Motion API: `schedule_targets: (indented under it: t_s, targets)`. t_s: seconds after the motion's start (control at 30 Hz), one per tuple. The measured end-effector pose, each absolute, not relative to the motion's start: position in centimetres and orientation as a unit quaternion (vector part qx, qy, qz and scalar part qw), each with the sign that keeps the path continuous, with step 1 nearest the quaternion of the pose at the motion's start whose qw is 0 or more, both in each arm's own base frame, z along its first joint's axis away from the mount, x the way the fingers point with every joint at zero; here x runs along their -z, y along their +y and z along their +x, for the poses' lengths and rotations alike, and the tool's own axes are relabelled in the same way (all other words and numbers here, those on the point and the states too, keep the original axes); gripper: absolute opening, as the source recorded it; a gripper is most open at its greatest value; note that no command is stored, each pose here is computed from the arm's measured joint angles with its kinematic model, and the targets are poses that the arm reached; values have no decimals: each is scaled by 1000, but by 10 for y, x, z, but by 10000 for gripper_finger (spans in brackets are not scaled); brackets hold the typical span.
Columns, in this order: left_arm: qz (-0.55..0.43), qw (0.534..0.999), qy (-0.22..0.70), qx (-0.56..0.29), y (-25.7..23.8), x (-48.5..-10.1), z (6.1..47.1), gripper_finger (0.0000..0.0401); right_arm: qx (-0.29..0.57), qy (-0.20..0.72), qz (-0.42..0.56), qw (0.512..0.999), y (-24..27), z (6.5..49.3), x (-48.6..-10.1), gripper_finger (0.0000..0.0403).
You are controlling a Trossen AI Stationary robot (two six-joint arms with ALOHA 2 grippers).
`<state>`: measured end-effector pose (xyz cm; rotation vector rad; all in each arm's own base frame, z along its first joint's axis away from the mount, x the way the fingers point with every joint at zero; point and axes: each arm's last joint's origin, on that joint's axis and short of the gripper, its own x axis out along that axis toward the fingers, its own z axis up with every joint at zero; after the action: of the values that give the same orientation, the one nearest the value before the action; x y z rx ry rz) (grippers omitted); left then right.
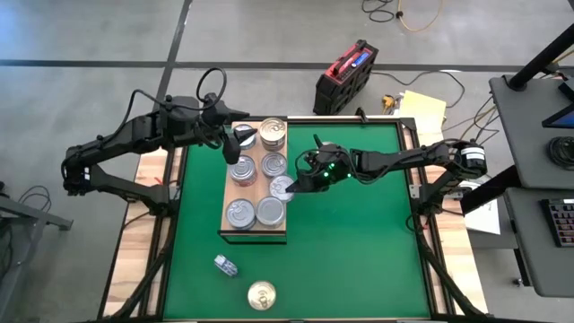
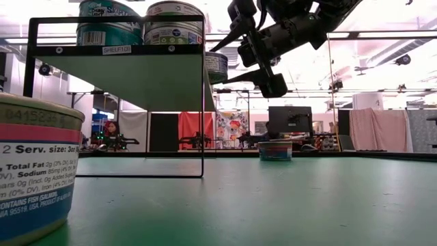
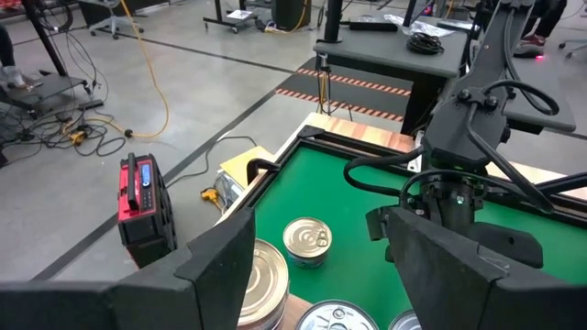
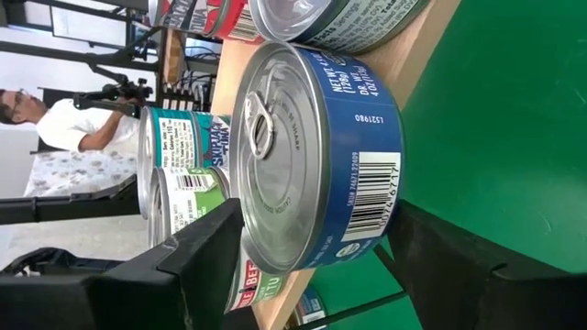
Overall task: Stack canned seafood by type on shelf
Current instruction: Put the blue tuna can on the shelf
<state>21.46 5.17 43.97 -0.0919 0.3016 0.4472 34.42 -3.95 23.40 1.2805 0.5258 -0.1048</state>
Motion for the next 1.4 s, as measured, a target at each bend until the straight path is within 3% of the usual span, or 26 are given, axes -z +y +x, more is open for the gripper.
schedule_targets:
  t_s: [1.4]
  targets:
    - [-42,963,150,-220,52,-440,215,232,51,266,614,741,-38,343,-232,266]
